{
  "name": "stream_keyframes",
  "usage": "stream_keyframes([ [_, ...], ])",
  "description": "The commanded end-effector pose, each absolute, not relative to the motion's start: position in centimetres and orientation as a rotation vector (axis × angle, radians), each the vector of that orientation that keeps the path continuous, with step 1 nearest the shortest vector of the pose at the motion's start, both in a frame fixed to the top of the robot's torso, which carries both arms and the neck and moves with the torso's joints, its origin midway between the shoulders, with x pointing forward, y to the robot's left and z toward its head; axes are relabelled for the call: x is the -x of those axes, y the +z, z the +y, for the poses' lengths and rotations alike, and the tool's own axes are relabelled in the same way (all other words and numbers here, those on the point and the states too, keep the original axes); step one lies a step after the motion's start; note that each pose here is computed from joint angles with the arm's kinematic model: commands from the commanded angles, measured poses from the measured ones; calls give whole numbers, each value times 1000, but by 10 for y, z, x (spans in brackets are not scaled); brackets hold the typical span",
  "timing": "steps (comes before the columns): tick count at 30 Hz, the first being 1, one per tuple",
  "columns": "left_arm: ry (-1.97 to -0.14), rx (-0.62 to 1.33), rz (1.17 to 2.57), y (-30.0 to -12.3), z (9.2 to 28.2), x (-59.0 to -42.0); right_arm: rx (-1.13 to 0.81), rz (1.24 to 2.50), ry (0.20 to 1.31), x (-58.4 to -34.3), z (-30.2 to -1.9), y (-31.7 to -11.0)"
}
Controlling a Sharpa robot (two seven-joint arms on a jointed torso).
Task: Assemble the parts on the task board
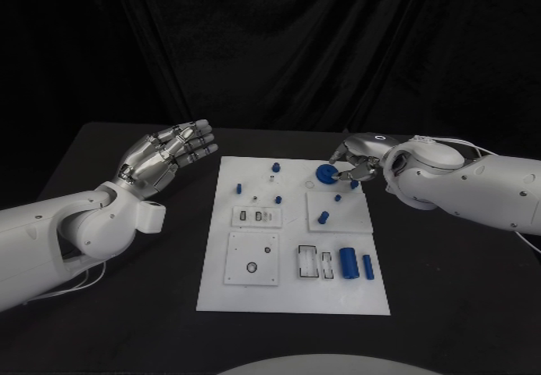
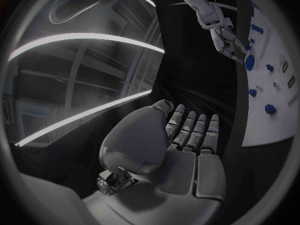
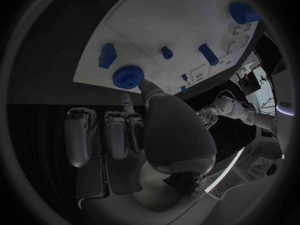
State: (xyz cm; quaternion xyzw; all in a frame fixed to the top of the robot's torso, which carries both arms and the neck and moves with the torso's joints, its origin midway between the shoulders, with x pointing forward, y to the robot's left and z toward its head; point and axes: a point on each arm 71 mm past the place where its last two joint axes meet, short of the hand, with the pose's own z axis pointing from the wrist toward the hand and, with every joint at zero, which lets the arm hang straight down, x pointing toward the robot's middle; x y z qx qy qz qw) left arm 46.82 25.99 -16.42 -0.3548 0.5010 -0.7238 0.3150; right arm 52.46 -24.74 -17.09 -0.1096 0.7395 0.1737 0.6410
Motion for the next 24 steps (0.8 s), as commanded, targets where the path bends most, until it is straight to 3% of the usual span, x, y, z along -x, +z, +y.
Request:
stream_keyframes([
  [1, -1987, 876, 1194, -157, 261, -467, 236, 1700, 373, -526, -248, -174],
  [24, -1992, 884, 1207, -161, 260, -468, 237, 1722, 354, -534, -241, -183],
])
